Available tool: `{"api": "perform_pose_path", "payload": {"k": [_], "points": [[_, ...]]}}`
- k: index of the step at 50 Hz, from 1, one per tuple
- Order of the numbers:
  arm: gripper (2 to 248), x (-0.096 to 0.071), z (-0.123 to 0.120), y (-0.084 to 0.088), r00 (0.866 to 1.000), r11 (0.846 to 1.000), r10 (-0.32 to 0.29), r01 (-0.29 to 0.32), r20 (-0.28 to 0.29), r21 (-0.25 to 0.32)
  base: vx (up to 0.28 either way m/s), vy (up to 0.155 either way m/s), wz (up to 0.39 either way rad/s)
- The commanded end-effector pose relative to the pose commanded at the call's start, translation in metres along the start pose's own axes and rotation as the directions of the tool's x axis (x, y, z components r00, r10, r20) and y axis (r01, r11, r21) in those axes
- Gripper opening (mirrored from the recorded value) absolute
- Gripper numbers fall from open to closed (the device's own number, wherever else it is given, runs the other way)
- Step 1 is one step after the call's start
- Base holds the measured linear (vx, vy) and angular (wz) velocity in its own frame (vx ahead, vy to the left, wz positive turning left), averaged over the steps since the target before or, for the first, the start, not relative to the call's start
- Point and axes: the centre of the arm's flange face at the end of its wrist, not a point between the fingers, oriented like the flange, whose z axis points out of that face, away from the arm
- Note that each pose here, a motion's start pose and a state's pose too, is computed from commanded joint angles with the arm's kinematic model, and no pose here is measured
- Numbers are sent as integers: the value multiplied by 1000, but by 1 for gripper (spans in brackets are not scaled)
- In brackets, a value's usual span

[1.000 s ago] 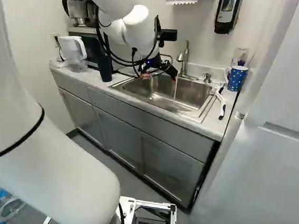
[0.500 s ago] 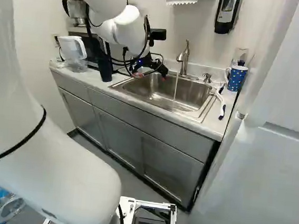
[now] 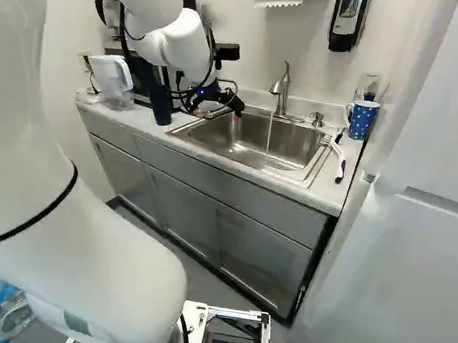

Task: Rinse the cup and place it in the tray

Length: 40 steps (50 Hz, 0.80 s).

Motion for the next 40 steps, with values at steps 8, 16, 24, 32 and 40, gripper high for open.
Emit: {"api": "perform_pose_path", "payload": {"k": [8,16,24,32,40], "points": [[247,3,2,-13,1000,1000,-21,21,0,19,0,0,0],[247,5,4,-26,999,998,-43,43,-1,38,0,0,0],[247,7,5,-39,998,996,-63,63,-1,56,0,0,0],[247,7,5,-52,996,994,-84,84,-3,74,0,0,0],[247,7,5,-65,994,990,-105,105,-5,92,0,0,0]]}}
